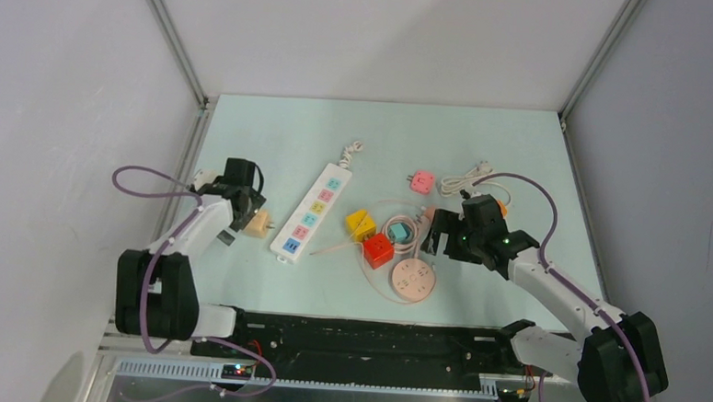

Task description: Insert the plug

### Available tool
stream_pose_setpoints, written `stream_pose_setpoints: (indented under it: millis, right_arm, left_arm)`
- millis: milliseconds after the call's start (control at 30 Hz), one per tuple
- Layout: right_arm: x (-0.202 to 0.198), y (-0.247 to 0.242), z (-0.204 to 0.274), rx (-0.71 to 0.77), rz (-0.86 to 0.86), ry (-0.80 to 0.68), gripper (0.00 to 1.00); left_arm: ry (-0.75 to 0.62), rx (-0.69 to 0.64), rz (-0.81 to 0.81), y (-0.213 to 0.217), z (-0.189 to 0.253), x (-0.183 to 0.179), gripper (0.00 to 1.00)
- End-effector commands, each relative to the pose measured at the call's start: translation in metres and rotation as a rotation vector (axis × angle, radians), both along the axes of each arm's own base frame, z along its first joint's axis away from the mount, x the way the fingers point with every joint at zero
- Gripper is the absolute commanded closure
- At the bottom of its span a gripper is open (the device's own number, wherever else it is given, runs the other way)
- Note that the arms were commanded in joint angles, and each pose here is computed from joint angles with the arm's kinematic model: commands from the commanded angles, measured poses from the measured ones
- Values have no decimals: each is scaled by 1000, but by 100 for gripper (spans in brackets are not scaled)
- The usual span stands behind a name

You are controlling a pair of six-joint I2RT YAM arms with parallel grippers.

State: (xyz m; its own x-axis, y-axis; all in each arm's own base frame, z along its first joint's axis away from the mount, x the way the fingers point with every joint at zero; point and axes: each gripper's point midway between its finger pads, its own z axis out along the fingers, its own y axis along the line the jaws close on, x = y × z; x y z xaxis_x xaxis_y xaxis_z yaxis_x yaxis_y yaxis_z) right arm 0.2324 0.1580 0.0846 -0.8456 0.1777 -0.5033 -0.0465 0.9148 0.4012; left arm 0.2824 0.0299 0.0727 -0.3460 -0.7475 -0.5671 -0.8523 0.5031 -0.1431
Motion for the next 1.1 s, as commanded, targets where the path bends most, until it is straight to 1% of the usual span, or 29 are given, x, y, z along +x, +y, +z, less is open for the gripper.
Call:
stream_pose_setpoints:
  millis: [0, 200, 400, 500, 633, 667, 833, 867, 900, 967, 1000, 1067]
  right_arm:
    - [6, 3, 14, 5, 13, -43, 3]
    - [7, 3, 12, -3, 18, -42, 3]
    - [7, 2, 11, -14, 26, -41, 3]
    - [6, 1, 11, -17, 25, -40, 4]
    - [5, 3, 13, -6, 36, -44, 4]
    - [5, 4, 14, -2, 42, -46, 3]
    - [5, 6, 20, 17, 52, -64, 4]
    - [4, 7, 22, 20, 54, -69, 4]
    - [4, 7, 22, 23, 55, -71, 4]
    - [4, 8, 24, 31, 54, -74, 4]
    - [3, 8, 26, 36, 57, -75, 4]
    - [3, 10, 28, 48, 61, -78, 4]
  left_arm:
    - [-42, -43, 40, 1, 9, 24, 0]
    - [-11, -101, 42, -7, -8, 29, 0]
    - [-27, -174, 39, -20, -24, 42, 0]
    - [-27, -168, 44, -19, -28, 41, 4]
    - [-36, -105, 25, -10, -22, 39, 11]
    - [-32, -83, 16, -7, -22, 38, 14]
    - [12, -47, -33, -4, -30, 26, 22]
    - [18, -51, -40, -4, -33, 24, 27]
    - [24, -50, -55, -5, -34, 23, 29]
    - [17, -49, -92, -9, -32, 24, 38]
    - [3, -43, -106, -10, -27, 26, 40]
    - [-22, -17, -162, -16, -15, 30, 48]
